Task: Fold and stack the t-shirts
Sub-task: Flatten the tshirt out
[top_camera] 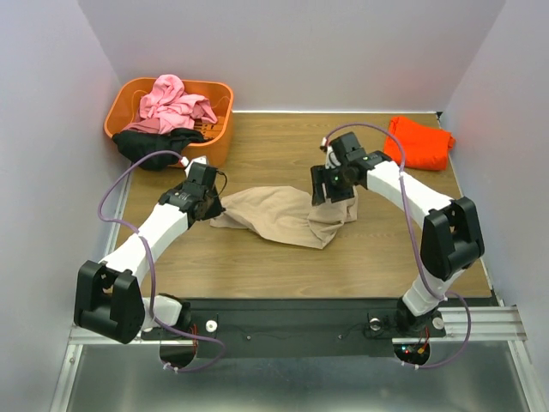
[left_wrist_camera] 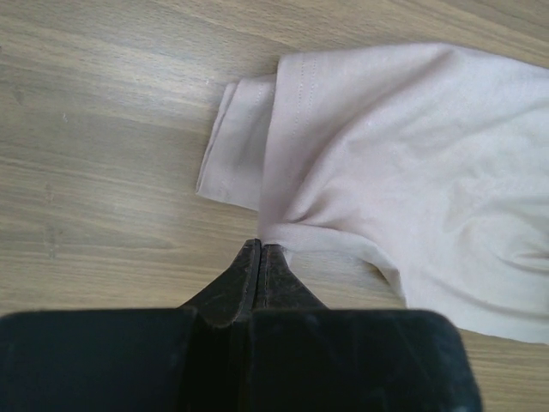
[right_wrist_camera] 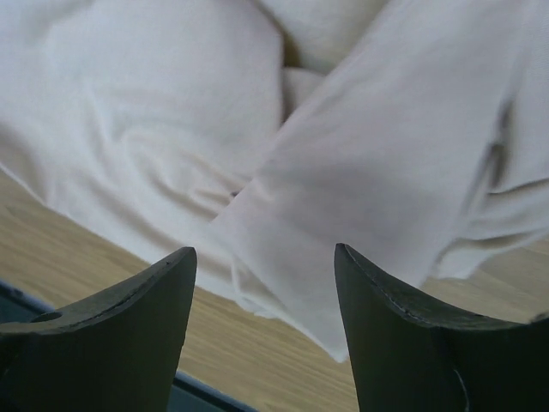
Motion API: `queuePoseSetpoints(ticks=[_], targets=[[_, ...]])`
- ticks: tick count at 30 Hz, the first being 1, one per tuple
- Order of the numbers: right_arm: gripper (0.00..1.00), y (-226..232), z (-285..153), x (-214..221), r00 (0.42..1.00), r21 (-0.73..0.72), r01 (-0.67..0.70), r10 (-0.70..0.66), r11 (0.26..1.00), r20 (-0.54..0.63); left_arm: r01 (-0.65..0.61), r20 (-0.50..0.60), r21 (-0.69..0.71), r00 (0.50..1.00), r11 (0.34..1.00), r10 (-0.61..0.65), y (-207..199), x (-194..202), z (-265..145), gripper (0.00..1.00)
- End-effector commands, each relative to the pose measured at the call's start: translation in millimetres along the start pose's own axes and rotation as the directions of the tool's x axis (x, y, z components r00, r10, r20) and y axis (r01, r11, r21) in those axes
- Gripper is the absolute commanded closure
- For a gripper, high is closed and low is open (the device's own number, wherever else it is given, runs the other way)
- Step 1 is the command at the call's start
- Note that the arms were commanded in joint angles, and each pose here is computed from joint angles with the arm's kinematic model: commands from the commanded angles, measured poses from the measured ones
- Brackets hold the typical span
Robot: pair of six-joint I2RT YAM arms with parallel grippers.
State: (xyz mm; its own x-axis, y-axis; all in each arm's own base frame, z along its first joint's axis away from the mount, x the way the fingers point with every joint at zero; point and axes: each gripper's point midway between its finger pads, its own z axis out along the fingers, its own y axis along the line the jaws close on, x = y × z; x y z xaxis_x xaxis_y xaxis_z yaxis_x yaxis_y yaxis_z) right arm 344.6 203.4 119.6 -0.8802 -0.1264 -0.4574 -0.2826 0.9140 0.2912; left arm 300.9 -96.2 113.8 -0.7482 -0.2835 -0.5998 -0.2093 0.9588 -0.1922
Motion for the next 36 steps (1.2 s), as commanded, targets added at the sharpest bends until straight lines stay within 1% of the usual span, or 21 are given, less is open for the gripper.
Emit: queuePoseSetpoints(ticks=[1,5,8,9,11,12,13,14,15,16,17,18,19,20,22,27,30,31,33,34,36], targets=[[0.28,19.5,7.1,17.4,0.997,-0.052,0.068,-0.07,0.996,-0.037,0.02,0.037,0.032,0.999,0.999,-0.021,-6.6,-10.0,-3.4,1.0],[0.28,12.7,26.1,47.1,0.987,0.007,0.114,-0.112,0.993,-0.117,0.016,0.024,0.042,1.0,0.999,-0.017,-9.5,-8.3,0.0,1.0],[0.27,-2.1,32.4,52.9,0.982,0.105,0.154,-0.14,0.983,-0.128,0.008,0.02,0.045,1.0,0.999,-0.008,-11.3,-9.5,1.5,1.0],[0.26,-1.3,32.8,53.6,0.981,0.104,0.158,-0.144,0.982,-0.129,0.004,0.019,0.044,1.0,0.999,-0.005,-11.4,-9.8,1.8,1.0],[0.25,-10.8,36.0,54.2,0.98,0.163,0.171,-0.151,0.972,-0.131,0.003,0.025,0.044,1.0,0.999,-0.005,-12.5,-12.7,1.6,1.0],[0.25,-17.0,37.9,53.6,0.98,0.198,0.173,-0.149,0.965,-0.129,0.0,0.022,0.042,1.0,0.999,-0.001,-12.4,-12.5,2.5,1.0],[0.28,-27.5,40.2,52.6,0.981,0.253,0.173,-0.144,0.952,-0.13,0.001,0.026,0.045,1.0,0.999,-0.002,-13.7,-14.5,2.3,1.0],[0.32,-31.6,41.3,50.6,0.984,0.28,0.162,-0.133,0.946,-0.121,-0.002,0.019,0.042,1.0,0.999,0.001,-13.7,-13.6,4.1,1.0],[0.38,-34.8,41.5,47.9,0.986,0.304,0.154,-0.126,0.94,-0.112,-0.004,0.014,0.041,1.0,0.999,0.004,-14.0,-13.2,5.1,1.0],[0.51,-38.8,40.8,41.8,0.988,0.339,0.146,-0.121,0.929,-0.093,-0.007,0.015,0.043,1.0,0.999,0.007,-15.1,-14.7,5.0,1.0],[0.59,-38.7,39.4,37.6,0.992,0.352,0.123,-0.104,0.928,-0.073,-0.013,0.003,0.037,1.0,0.999,0.013,-15.0,-13.1,7.7,1.0],[0.76,-36.8,34.7,28.2,0.994,0.361,0.106,-0.098,0.927,-0.041,-0.019,0.008,0.038,1.0,0.999,0.019,-16.5,-16.7,7.3,1.0],[0.76,-36.2,33.6,25.5,0.996,0.366,0.091,-0.086,0.926,-0.029,-0.021,0.007,0.036,1.0,0.999,0.021,-17.2,-18.3,7.8,1.0],[0.9,-33.6,28.2,19.0,0.998,0.366,0.057,-0.063,0.929,0.006,-0.024,0.005,0.026,1.0,0.999,0.024,-16.3,-18.9,9.5,1.0],[1.0,-30.8,19.5,8.3,0.997,0.371,0.025,-0.048,0.928,0.053,-0.024,0.015,0.023,1.0,0.999,0.024,-17.6,-23.9,8.9,1.0],[1.0,-45.8,-22.9,-14.8,0.978,0.431,-0.1,0.009,0.897,0.207,-0.025,0.003,0.017,1.0,1.0,0.025,-18.1,-21.2,16.7,1.0],[1.0,-80.0,-50.0,-18.5,0.956,0.47,-0.212,0.08,0.857,0.284,-0.034,-0.008,0.009,0.999,0.999,0.034,-16.8,-18.6,20.3,1.0],[1.0,-102.2,-57.2,-18.1,0.945,0.487,-0.264,0.123,0.832,0.302,-0.035,-0.007,0.008,0.999,0.999,0.036,-16.4,-18.5,20.6,1.0],[1.0,-125.5,-62.7,-7.0,0.939,0.512,-0.303,0.161,0.804,0.303,-0.039,-0.01,0.003,0.999,0.999,0.039,-14.8,-16.5,22.2,1.0],[1.0,-145.2,-68.1,-2.6,0.93,0.535,-0.34,0.193,0.774,0.312,-0.041,-0.012,0.003,0.999,0.999,0.041,-14.8,-15.8,23.2,1.0],[1.0,-163.9,-68.3,11.8,0.932,0.568,-0.351,0.216,0.745,0.293,-0.043,-0.014,0.002,0.999,0.999,0.043,-14.3,-14.9,23.8,1.0]])
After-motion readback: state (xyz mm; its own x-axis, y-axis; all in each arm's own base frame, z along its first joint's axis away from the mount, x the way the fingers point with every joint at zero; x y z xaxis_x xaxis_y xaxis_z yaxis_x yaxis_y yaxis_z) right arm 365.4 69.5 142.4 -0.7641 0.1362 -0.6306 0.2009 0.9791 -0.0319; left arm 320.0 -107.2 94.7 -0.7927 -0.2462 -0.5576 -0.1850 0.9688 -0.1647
